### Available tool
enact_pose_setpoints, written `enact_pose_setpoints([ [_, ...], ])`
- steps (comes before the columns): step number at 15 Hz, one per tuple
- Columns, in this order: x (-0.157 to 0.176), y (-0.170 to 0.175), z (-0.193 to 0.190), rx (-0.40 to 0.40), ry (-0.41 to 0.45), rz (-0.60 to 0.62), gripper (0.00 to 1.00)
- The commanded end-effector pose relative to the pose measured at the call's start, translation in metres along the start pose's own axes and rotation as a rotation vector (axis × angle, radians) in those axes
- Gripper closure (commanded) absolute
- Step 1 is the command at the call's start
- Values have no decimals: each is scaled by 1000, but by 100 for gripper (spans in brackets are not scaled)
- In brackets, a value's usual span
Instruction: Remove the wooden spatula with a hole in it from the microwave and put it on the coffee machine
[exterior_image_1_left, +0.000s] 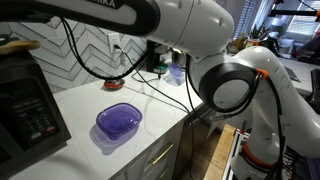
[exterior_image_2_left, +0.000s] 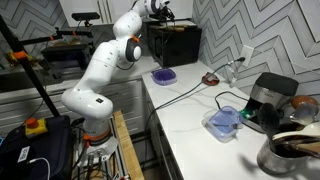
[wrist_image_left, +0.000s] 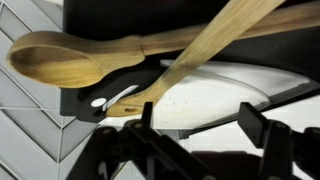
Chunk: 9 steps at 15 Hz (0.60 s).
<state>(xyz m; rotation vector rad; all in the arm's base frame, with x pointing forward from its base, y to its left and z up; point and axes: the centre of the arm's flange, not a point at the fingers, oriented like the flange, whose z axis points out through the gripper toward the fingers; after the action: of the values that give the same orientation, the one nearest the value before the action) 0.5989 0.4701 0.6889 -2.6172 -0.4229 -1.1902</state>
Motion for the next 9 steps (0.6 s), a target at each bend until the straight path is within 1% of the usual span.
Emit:
enact_pose_setpoints([
  [1, 17, -2, 21, 43, -68, 66, 11],
  [3, 14, -2, 32, 54, -91, 79, 11],
  [5, 11, -3, 43, 62, -120, 96, 15],
  [6, 9, -3, 48, 68, -128, 101, 19],
  [7, 7, -3, 52, 62, -136, 110, 19],
  [8, 6, -4, 55, 54, -142, 122, 25],
  [9, 5, -4, 57, 22, -147, 135, 37],
])
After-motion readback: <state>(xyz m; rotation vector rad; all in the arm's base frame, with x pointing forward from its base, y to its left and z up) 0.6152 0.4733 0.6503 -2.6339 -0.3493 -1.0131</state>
